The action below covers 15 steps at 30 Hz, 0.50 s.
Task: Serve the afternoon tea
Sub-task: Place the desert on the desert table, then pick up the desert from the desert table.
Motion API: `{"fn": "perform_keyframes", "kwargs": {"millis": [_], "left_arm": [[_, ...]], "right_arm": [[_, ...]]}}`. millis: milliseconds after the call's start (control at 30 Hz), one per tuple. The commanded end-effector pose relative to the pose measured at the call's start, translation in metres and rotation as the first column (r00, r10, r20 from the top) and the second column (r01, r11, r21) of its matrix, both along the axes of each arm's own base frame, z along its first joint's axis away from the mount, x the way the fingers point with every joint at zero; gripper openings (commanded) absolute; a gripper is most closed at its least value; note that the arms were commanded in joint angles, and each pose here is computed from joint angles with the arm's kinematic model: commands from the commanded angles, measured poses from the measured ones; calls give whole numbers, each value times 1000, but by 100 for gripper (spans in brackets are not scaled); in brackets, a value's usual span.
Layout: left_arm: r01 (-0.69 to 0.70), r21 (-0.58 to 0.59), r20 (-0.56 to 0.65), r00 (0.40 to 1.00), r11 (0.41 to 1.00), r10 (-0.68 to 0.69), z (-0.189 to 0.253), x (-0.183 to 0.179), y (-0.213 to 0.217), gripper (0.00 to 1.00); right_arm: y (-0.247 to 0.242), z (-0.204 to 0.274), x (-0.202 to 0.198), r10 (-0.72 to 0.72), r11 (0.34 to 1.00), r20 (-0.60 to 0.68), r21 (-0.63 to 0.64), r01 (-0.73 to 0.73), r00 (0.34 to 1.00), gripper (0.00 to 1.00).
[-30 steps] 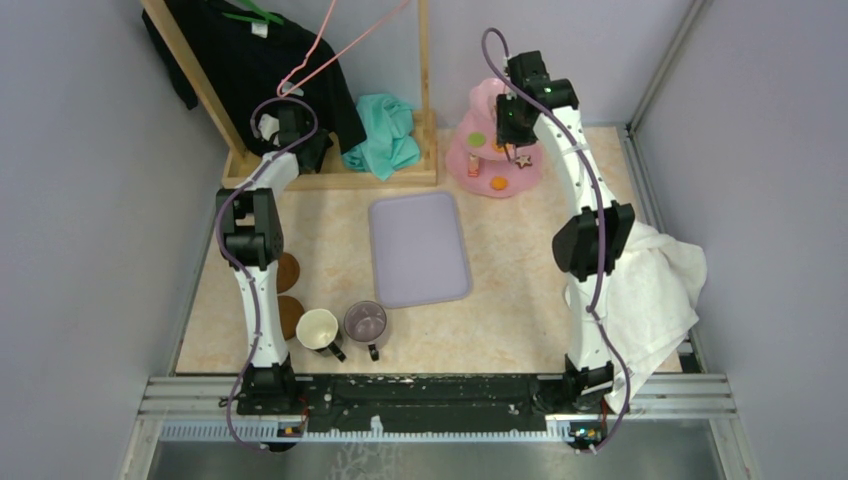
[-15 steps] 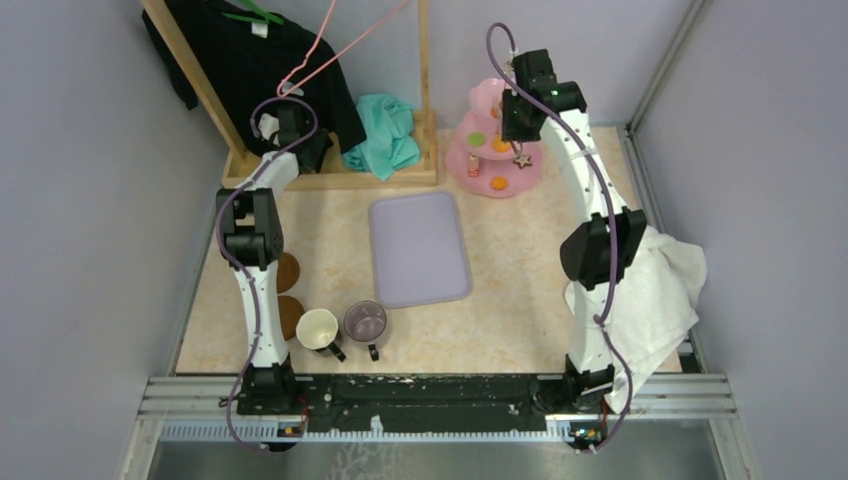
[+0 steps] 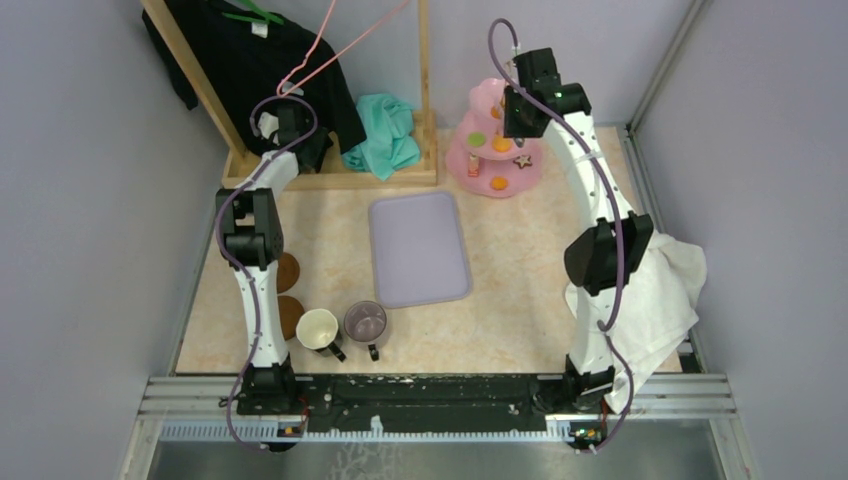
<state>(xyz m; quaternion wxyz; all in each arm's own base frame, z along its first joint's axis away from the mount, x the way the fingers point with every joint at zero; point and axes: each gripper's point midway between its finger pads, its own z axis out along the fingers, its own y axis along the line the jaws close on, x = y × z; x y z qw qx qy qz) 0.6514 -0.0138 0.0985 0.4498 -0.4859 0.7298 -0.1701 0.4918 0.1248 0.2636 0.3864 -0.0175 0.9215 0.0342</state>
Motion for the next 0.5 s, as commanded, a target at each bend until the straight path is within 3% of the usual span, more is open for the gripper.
{"fn": "perform_keyframes", "kwargs": {"millis": [0, 467], "left_arm": [[0, 5, 30, 1000, 1000, 0, 12, 7, 3, 71], [-5, 24, 55, 998, 1000, 4, 25, 8, 7, 71]], "right_arm": [[2, 57, -2, 6, 1000, 168, 22, -10, 986, 30], [7, 97, -15, 29, 999, 283, 18, -36, 959, 30]]}}
